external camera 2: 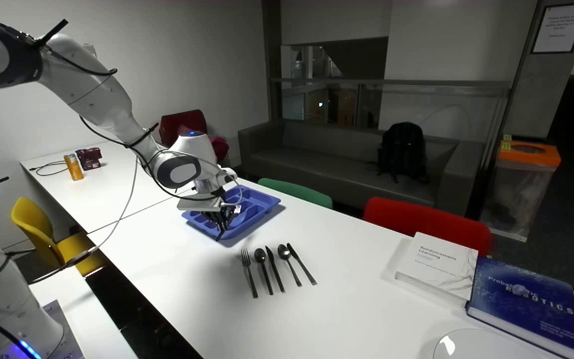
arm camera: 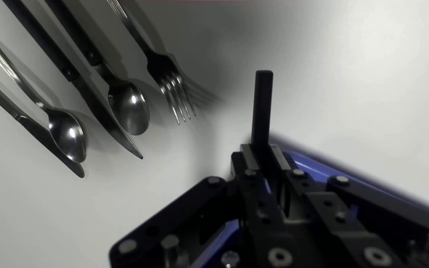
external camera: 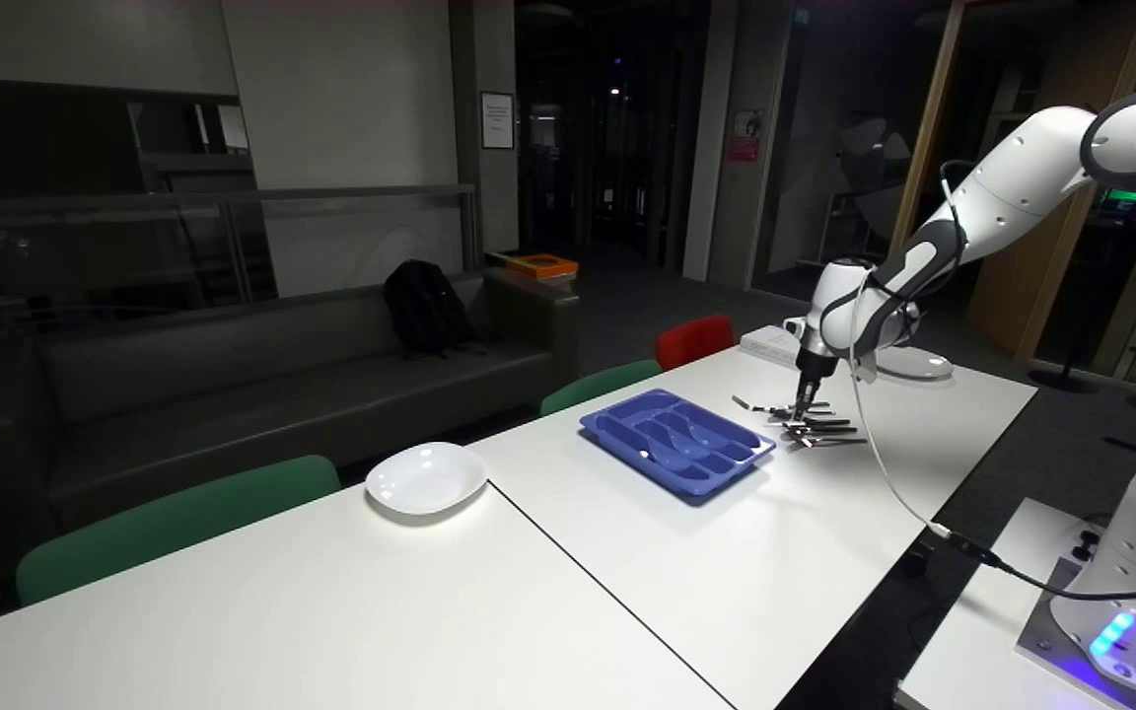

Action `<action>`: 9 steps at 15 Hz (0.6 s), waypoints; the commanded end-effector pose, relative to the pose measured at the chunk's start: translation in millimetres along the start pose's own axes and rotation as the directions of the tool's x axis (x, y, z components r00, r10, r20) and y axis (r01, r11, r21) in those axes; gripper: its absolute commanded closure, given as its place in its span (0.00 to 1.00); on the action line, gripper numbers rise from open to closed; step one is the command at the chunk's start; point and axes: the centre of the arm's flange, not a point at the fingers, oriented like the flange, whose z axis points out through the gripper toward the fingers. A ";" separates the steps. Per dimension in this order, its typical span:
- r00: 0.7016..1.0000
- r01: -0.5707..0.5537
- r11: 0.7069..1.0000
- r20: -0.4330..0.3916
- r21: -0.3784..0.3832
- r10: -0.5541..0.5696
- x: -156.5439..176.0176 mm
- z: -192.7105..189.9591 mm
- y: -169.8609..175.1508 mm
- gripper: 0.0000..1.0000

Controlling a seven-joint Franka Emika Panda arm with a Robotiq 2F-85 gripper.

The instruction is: Pick up the silver cutlery from the counter and place it on the blue tray

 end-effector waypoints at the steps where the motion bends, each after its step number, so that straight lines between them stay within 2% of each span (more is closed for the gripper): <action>1: 1.000 0.004 1.000 0.005 -0.005 -0.004 1.9 0.3 -3.9 0.88; 9: 1.000 0.012 1.000 0.008 -0.007 -0.012 4.4 0.8 -8.9 0.88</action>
